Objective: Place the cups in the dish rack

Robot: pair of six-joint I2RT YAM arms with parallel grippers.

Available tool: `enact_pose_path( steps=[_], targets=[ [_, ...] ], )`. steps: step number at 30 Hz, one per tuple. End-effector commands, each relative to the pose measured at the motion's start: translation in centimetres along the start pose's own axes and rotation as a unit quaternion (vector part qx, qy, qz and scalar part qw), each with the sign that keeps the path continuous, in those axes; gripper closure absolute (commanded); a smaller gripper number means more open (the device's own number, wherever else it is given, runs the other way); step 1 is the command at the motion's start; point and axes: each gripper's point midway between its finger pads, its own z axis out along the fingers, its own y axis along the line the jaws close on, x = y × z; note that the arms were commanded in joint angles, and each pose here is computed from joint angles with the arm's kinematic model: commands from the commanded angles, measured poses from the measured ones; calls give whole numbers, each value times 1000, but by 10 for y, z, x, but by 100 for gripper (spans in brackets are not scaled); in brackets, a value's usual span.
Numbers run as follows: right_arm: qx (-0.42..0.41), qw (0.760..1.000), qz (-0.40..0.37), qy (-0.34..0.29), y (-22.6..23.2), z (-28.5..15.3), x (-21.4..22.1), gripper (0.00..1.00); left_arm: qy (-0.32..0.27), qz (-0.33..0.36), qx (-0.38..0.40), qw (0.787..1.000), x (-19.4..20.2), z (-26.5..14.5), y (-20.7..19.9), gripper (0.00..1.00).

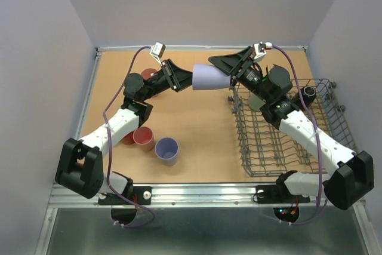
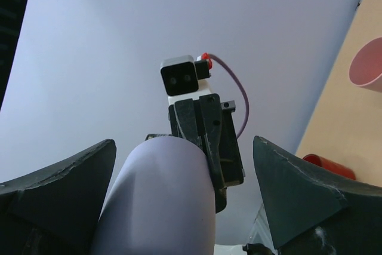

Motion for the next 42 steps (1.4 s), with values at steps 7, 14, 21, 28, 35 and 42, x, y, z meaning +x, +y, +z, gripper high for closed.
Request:
enact_pose_path(
  steps=[7,14,21,28,35,42],
  targets=[
    [-66,997,-12,-39,51,3,-13,0,-139,69,-43,987,-38,-17,-33,100],
    [-75,997,-2,-37,55,2,-10,1,-155,76,-83,982,-45,-19,-22,100],
    [-87,996,2,-9,56,13,3,20,-160,78,-98,979,-47,-20,-12,100],
    [-88,996,1,1,57,21,13,70,-160,83,-115,977,-47,-22,-4,100],
    [-21,999,-42,-4,46,18,9,100,-147,87,-180,969,-46,-34,19,60],
    [53,992,-111,-42,30,-28,-15,100,-92,99,-267,954,-37,-45,54,27]
  ],
)
